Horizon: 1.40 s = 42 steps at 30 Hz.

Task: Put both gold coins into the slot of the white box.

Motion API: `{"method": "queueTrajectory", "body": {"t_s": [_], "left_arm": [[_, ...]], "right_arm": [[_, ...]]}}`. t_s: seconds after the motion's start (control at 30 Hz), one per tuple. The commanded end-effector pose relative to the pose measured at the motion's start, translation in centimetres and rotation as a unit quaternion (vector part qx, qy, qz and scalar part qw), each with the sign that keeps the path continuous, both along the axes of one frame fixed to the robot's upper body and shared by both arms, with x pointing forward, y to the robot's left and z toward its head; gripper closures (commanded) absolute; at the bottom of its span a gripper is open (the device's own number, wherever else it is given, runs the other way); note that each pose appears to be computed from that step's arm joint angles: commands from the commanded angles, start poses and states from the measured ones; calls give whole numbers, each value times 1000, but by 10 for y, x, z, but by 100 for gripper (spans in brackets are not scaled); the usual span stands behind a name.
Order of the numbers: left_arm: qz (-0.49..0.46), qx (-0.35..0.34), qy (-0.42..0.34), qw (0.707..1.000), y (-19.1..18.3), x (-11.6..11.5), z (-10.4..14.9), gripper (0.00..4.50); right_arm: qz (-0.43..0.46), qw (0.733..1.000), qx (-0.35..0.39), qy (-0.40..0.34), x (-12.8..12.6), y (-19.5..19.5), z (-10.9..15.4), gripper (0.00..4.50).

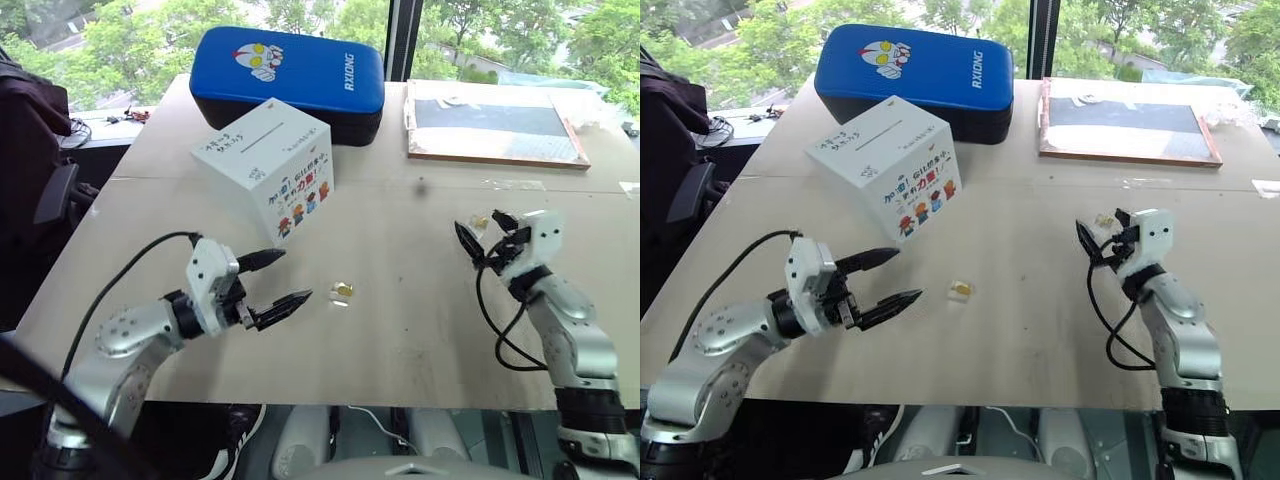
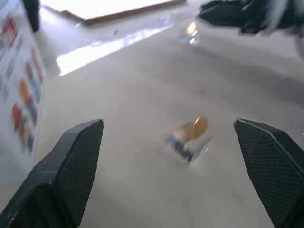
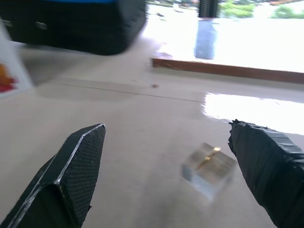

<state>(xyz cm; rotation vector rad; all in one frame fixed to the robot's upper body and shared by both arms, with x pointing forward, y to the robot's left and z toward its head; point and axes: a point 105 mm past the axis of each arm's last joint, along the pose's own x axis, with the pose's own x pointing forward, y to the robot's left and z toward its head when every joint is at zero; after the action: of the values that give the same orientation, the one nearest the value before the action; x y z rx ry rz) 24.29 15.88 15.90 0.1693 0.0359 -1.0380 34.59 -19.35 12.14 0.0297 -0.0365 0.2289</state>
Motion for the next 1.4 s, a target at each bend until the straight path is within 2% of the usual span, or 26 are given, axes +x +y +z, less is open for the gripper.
{"method": "queueTrajectory", "body": {"t_s": [0.03,0.07,0.13,0.23,0.4,0.43,0.67,0.87,0.93,1.0,1.07,1.1,1.23,1.33,1.4], "left_arm": [[-33,4,-29,999,-6,-3,21,4],[-36,4,-34,999,-6,-2,24,4],[-43,0,-35,998,-5,-2,29,0],[-41,8,-30,999,-2,-1,27,0],[-31,13,-26,999,1,-1,21,0],[-30,13,-26,999,1,-1,20,0],[-13,-2,-28,1000,3,1,22,0],[14,-93,1,996,-4,9,36,0],[27,-130,16,991,-7,14,41,0],[30,-211,42,976,-13,18,54,0],[-3,-294,72,953,-23,16,68,0],[-16,-314,84,945,-26,14,72,0],[-53,-405,136,903,-45,20,79,0],[-65,-459,157,872,-51,24,84,0],[-74,-488,169,853,-52,24,88,0]], "right_arm": [[-44,999,-9,-5,10,-2,5,0],[-50,999,-9,-4,12,-1,5,0],[-52,999,-6,-3,14,1,4,54],[-45,999,-7,5,16,5,1,175],[-35,999,-20,12,18,9,-3,423],[-34,999,-22,14,18,9,-4,445],[-31,999,-5,-12,18,7,8,445],[21,996,57,-62,12,18,37,445],[61,990,106,-73,8,30,50,445],[169,959,211,-85,-9,63,76,445],[267,923,266,-80,-29,91,96,445],[289,914,275,-74,-35,98,99,445],[404,847,341,-56,-64,135,122,445],[445,814,372,-44,-76,149,131,445],[461,802,379,-36,-81,153,133,445]]}}
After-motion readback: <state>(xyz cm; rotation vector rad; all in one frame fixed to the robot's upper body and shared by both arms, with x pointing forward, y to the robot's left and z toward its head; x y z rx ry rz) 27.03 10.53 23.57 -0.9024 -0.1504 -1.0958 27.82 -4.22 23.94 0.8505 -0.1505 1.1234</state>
